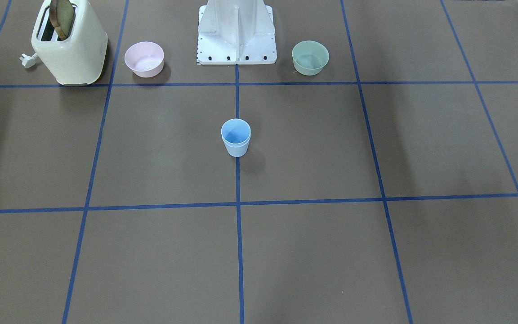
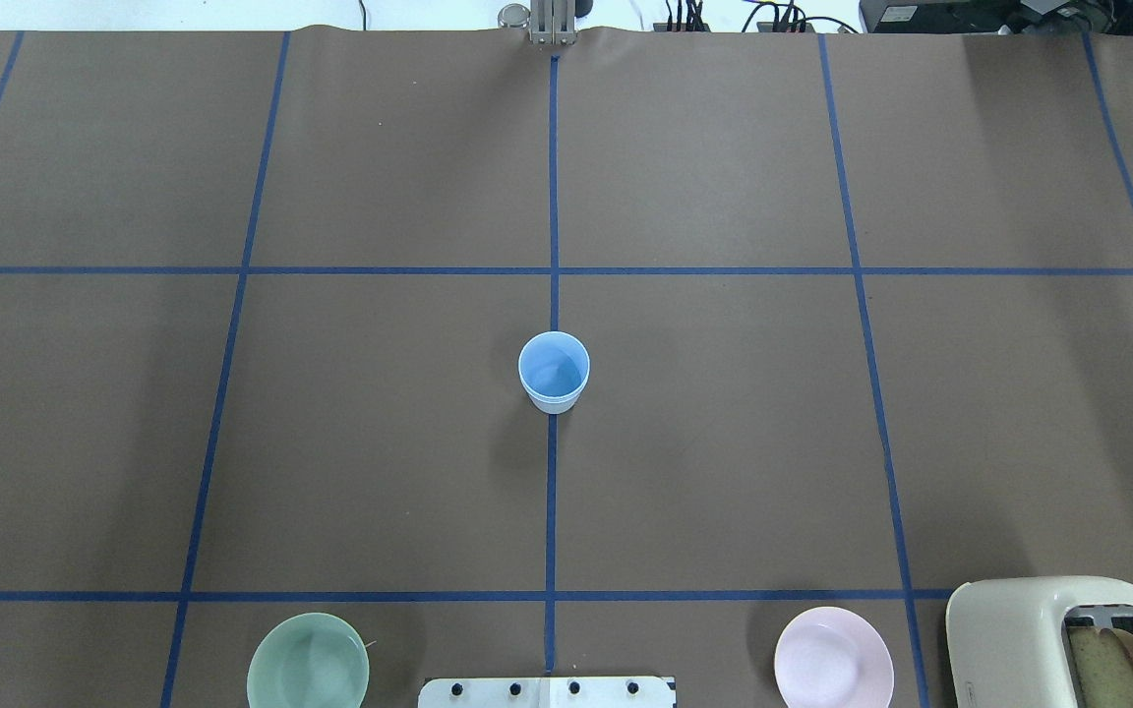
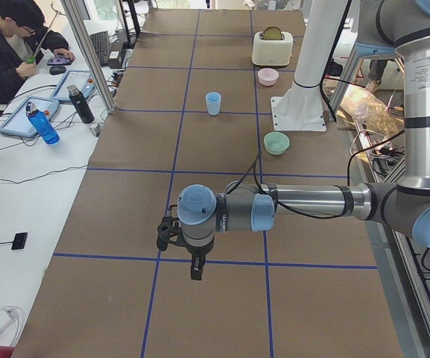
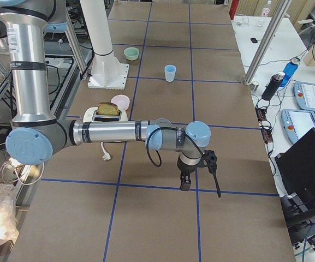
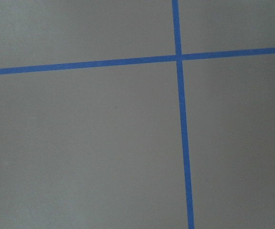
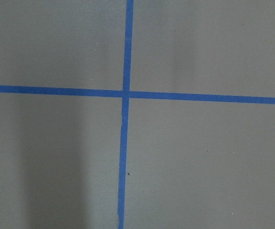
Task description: Stack blue cups with both arms
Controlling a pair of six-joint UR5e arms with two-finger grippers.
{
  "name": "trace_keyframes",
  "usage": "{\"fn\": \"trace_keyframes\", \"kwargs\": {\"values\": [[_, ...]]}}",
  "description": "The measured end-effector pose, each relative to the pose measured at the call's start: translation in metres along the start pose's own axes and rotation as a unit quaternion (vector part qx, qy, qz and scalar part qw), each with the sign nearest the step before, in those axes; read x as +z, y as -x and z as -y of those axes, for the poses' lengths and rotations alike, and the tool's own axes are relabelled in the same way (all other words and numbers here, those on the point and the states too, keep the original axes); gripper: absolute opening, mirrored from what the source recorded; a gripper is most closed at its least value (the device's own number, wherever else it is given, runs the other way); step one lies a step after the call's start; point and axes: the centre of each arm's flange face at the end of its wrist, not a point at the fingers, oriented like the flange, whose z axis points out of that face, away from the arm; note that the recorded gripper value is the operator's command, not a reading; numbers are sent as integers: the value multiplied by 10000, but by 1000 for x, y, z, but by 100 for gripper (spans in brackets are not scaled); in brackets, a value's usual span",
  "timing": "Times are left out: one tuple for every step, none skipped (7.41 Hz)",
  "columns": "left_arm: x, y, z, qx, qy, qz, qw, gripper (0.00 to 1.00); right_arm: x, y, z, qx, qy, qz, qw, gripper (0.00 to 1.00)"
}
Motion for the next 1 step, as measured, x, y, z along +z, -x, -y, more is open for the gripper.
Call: {"fn": "trace_keyframes", "kwargs": {"values": [[0, 0, 0, -1, 1, 0, 10000, 99, 0, 0, 0, 0, 0, 0, 10000, 100]]}}
